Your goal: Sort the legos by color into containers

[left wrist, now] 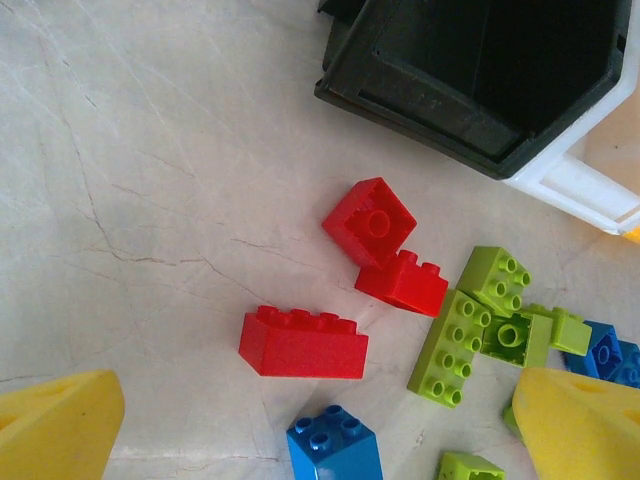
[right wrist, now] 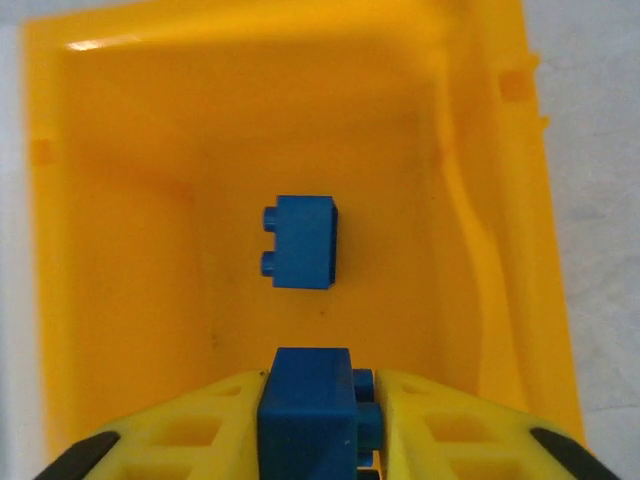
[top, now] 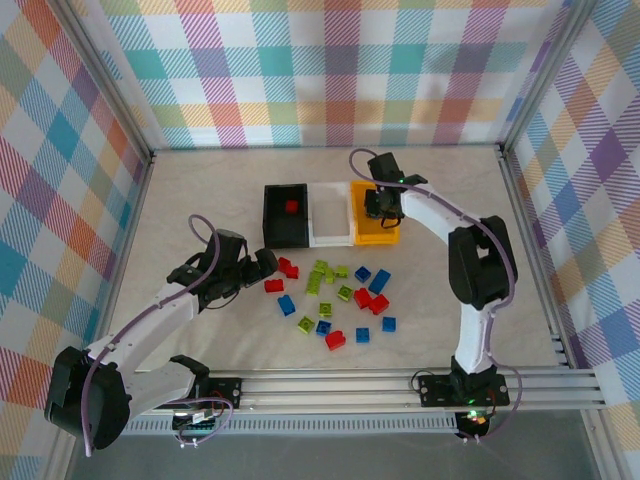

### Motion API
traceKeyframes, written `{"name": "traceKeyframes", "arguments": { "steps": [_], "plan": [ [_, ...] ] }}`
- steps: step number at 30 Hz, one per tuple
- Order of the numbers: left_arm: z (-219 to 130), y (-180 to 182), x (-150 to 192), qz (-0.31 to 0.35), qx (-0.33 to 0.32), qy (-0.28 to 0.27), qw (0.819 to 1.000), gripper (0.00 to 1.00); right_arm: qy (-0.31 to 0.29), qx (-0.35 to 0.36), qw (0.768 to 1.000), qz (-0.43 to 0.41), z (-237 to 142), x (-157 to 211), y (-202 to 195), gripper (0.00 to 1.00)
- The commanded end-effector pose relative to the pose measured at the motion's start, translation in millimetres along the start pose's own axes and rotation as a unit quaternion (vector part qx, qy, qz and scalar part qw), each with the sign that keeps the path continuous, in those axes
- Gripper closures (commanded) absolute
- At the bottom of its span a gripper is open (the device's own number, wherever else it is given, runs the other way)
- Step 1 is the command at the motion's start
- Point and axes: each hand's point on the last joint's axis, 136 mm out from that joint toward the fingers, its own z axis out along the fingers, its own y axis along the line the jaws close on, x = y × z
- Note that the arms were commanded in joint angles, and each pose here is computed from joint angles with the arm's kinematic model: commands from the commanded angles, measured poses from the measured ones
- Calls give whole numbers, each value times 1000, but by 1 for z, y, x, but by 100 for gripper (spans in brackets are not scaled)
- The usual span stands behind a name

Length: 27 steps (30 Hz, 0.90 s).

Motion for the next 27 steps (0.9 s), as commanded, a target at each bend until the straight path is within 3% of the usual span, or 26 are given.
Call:
{"name": "traceKeyframes", "arguments": {
  "steps": [1, 4, 8, 15, 20, 27],
  "plan": [
    [-4, 4, 2, 3, 1, 6, 1000, 0, -23, -28, 999, -7, -13, -18, 14, 54],
    [-4, 3, 3, 5, 1, 8, 1000, 0, -39, -50, 998, -7, -27, -26, 21, 35],
    [-4, 0, 0, 10, 3, 9, 1000, 0, -49, -73, 996, -6, -46, -25, 25, 26],
    [-3, -12, 3, 28, 19, 34, 999, 0, -47, -131, 990, -10, -80, 7, 37, 20],
    [2, -27, 25, 83, 9, 70, 994, 4, -32, -138, 990, -17, -89, 40, 33, 14],
    [29, -7, 38, 141, -66, 101, 983, 4, -23, -140, 990, -6, -89, 61, 23, 13]
  ]
}}
